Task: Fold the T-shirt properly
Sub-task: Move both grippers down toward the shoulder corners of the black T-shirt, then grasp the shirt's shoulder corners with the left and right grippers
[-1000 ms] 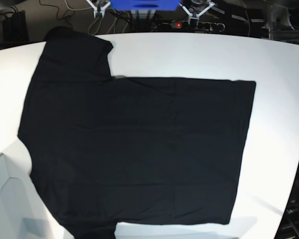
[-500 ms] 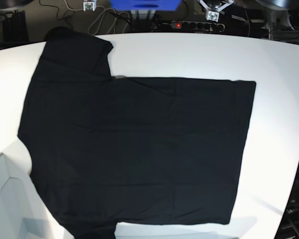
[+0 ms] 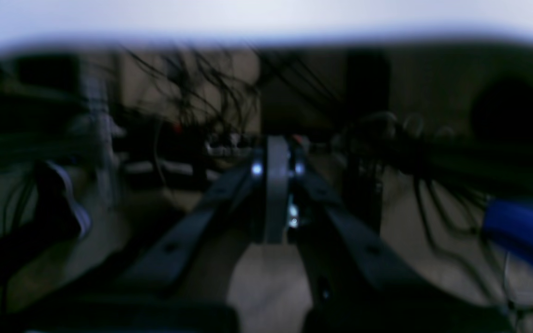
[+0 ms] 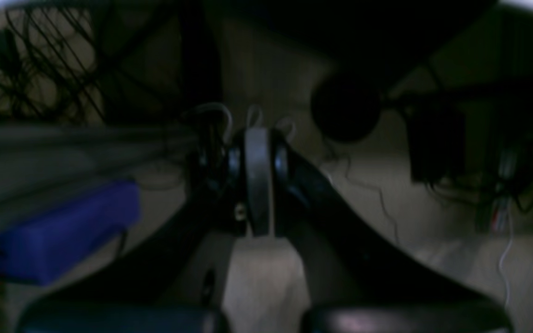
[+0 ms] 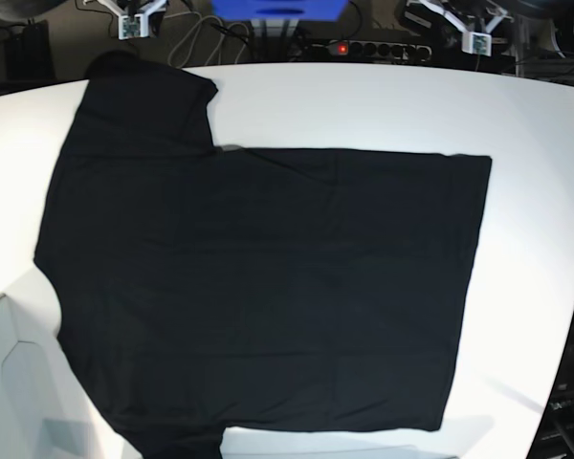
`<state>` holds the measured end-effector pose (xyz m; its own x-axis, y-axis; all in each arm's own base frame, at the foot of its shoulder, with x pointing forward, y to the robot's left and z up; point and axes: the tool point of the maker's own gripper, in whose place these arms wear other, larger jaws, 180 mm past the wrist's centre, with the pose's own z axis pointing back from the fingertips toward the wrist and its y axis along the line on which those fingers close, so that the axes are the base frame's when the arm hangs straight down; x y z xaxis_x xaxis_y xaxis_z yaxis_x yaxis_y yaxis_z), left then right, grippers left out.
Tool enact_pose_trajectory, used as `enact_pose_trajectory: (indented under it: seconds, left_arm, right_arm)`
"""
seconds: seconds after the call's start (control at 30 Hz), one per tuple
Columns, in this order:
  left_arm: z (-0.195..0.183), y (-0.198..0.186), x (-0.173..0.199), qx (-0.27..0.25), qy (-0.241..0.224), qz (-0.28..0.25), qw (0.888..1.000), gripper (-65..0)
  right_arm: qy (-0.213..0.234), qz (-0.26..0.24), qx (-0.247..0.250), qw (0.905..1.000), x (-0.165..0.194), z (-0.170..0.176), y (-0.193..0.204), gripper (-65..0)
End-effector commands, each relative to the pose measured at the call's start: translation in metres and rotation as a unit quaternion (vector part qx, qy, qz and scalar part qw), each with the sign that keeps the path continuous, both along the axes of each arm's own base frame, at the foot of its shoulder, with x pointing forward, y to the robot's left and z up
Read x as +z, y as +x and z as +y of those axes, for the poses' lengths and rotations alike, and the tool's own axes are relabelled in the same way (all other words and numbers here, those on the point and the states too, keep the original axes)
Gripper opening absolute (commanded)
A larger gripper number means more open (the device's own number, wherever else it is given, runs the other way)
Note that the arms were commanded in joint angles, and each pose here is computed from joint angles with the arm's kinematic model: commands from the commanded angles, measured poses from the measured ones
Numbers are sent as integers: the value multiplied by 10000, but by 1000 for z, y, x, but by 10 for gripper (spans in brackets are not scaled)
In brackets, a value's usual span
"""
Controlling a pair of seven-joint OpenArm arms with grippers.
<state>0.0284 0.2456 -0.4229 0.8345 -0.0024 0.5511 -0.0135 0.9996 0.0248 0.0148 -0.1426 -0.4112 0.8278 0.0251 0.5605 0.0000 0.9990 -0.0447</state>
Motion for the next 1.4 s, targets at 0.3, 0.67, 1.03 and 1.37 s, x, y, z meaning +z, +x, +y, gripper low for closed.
enact_pose_trajectory:
  seconds: [0.3, 0.67, 1.03, 1.37]
  left_arm:
    - [41, 65, 68, 439, 548, -1336, 9885, -635]
    - [89, 129, 96, 1765, 667, -2001, 9614, -361]
    - [84, 185, 61, 1883, -59, -1628, 9685, -361]
    - [88, 201, 29, 2034, -392, -1406, 9681, -361]
  right_arm:
    - [-105, -906, 66, 9958, 37, -7, 53, -610]
    - [-502, -1482, -113, 9876, 51, -38, 94, -362]
    - [-600, -1658, -172, 9842, 55, -46, 107, -362]
    - [-597, -1651, -185, 9843, 54, -46, 111, -362]
